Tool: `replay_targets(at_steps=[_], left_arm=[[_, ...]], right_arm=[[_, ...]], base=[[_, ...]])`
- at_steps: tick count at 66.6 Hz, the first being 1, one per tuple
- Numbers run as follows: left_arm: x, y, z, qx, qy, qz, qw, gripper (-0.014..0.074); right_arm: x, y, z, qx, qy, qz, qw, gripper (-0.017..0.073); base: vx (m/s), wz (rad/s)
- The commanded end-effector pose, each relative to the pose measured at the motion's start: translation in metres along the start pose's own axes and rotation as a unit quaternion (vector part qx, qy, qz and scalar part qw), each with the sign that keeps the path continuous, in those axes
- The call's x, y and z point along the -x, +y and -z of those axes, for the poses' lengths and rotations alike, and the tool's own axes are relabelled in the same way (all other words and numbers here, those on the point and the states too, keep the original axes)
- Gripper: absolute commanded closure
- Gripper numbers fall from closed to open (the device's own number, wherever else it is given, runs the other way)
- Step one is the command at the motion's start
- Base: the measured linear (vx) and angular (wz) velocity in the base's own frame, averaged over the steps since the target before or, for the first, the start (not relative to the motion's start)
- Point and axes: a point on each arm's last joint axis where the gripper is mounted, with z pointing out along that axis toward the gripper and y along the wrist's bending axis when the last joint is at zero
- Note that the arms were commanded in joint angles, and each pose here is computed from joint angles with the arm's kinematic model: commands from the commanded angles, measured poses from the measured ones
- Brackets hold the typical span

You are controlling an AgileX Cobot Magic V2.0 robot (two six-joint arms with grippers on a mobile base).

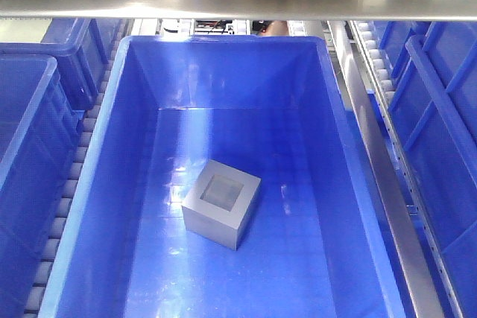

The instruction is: Sort gray base to blue bin

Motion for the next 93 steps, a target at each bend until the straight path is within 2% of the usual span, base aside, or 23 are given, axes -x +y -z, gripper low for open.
replay_targets(at_steps=[1,25,51,58,61,67,93], left_arm=[[0.0090,-0.0010,0.0019,-0.005,-0.043,-0.009,0.999,0.0602],[0.0086,-0.0011,0.0019,-0.005,-0.043,-0.030,0.999,0.0602],[0.0084,-0.0004,0.0019,0.001,-0.041,-0.028,0.999,0.0602],[0.0085,0.0019,0.0020,0.022,-0.042,-0.008,0.999,0.0602],[0.0086,0.0029,0.0020,0.030,-0.043,-0.007,0.999,0.0602],[0.0086,0.0035,0.0021,0.035,-0.044,0.013,0.998,0.0602],[0.0085,0.0036,0.0021,0.035,-0.042,0.016,0.998,0.0601]], right_arm=[[0.0051,-0.0004,0.0004,-0.004,-0.037,0.007,0.999,0.0564],[0.0053,-0.0004,0.0004,-0.004,-0.039,0.007,0.999,0.0564],[0.0053,-0.0004,0.0004,-0.004,-0.039,0.007,0.999,0.0564],[0.0053,-0.0004,0.0004,-0.004,-0.039,0.007,0.999,0.0564],[0.0053,-0.0004,0.0004,-0.004,-0.039,0.007,0.999,0.0564],[0.0053,-0.0004,0.0004,-0.004,-0.039,0.007,0.999,0.0564],[0.0050,-0.0004,0.0004,-0.004,-0.036,0.007,0.999,0.0564]], base=[[0.00,0.00],[0.00,0.00],[0.00,0.00],[0.00,0.00],[0.00,0.00],[0.00,0.00],[0.00,0.00]])
